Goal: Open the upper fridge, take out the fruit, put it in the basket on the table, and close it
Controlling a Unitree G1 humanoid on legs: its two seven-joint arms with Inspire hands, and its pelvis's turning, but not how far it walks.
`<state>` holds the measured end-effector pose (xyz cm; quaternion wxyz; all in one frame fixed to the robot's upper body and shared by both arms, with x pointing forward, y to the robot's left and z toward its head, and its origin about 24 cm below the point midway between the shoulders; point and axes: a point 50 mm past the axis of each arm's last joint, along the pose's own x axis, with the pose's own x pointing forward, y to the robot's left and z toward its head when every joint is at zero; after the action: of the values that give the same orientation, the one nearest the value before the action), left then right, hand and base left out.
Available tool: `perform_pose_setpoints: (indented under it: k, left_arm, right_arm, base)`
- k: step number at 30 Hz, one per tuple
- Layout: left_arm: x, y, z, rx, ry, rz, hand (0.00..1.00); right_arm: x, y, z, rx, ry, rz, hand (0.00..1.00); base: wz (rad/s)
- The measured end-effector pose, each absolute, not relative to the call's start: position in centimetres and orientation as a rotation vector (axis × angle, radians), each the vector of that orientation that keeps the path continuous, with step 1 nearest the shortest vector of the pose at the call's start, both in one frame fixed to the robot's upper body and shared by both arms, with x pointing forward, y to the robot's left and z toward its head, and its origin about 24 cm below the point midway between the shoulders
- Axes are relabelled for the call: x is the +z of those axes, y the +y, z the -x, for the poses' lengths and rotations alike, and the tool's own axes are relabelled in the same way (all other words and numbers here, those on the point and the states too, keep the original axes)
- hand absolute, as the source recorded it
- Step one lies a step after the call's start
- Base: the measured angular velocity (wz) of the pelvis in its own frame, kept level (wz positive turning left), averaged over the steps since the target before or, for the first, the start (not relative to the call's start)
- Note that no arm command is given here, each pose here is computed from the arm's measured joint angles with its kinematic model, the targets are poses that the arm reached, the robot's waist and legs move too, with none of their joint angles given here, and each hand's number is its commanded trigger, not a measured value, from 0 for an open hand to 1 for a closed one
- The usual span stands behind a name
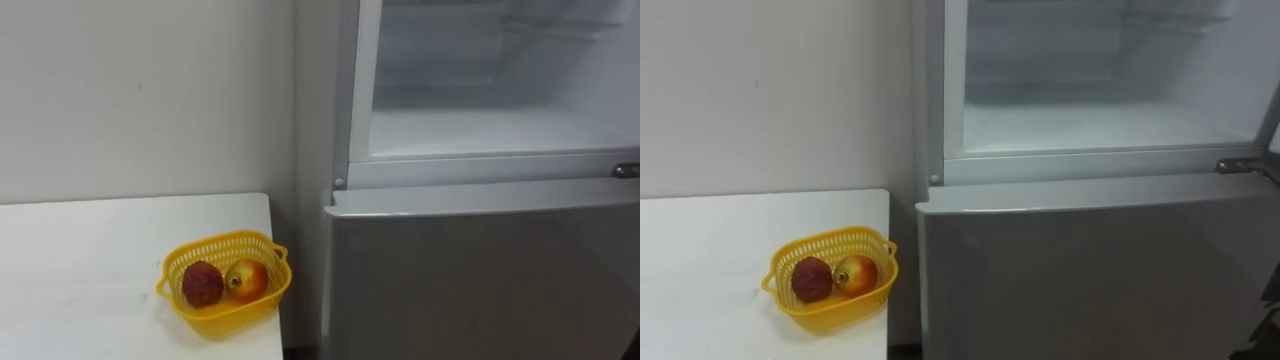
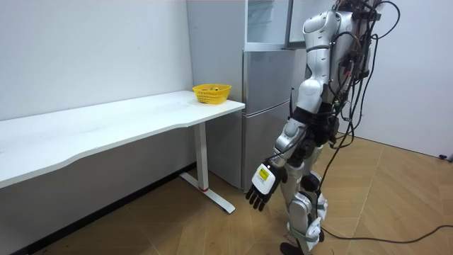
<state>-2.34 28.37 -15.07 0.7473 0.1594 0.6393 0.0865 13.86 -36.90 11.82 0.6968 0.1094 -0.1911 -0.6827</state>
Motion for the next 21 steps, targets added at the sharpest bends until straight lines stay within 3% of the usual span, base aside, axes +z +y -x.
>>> perform_pose_setpoints:
  k: [2,21]
  left_arm:
    - [-15.0,28.4,2.3,0.193,1.397,-0.351,0.0]
    - [-15.3,28.0,0.7,0.198,1.342,-0.332,0.0]
  right_arm:
    - [13.5,-36.3,-14.1,-1.479,-0.51,-0.241,0.0]
    - [14.9,-34.2,-15.2,-1.34,-0.592,0.211,0.0]
  base:
    - [0.02]
    - [0.0]
